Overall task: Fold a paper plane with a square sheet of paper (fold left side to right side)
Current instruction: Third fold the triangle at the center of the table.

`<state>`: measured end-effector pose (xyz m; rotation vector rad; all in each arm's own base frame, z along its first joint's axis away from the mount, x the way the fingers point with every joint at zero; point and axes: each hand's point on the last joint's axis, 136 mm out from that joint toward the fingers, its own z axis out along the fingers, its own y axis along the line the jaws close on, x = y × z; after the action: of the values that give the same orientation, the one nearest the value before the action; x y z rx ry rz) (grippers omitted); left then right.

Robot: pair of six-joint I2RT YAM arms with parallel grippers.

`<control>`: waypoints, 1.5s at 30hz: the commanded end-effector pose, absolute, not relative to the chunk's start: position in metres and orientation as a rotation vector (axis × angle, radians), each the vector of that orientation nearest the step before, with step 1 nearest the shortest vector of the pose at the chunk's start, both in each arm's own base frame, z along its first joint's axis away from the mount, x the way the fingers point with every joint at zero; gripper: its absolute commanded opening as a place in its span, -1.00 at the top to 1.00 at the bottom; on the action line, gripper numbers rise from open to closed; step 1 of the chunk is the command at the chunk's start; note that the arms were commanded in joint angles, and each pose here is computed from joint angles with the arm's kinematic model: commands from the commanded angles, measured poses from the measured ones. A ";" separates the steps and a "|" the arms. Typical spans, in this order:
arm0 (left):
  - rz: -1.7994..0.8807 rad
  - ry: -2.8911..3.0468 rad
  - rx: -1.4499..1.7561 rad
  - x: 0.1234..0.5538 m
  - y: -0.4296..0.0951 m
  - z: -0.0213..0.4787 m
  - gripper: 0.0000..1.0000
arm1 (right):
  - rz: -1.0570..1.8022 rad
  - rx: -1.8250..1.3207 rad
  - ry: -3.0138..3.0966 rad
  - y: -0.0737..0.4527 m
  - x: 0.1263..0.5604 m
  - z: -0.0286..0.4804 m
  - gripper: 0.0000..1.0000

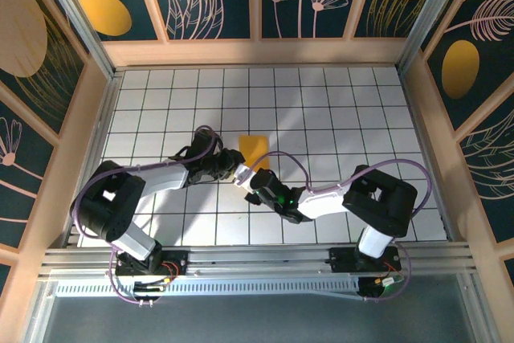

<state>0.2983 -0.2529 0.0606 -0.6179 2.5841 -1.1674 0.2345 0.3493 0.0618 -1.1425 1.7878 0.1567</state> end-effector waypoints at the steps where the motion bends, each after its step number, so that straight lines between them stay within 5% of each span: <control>1: -1.122 2.535 -0.609 0.308 -0.237 0.084 0.25 | 0.194 -1.074 1.840 0.339 0.238 0.065 1.00; 6: -1.082 2.503 -0.572 0.316 -0.216 0.097 0.25 | 0.376 -1.011 1.936 0.337 0.236 0.068 1.00; 14: -1.162 2.525 -0.367 0.339 -0.247 0.103 0.69 | 0.725 -0.911 2.083 0.333 0.223 0.065 1.00; 20: -1.157 2.619 -0.232 0.351 -0.280 0.081 0.83 | 0.869 -0.851 2.129 0.330 0.222 0.061 1.00; 45: -0.831 2.873 -0.101 0.346 -0.290 -0.020 1.00 | 0.994 -0.676 2.238 0.312 0.239 0.054 1.00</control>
<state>0.3598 -0.3049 0.0136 -0.1042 2.7658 -0.9869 0.2364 0.3167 0.0590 -0.7247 2.2015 0.9739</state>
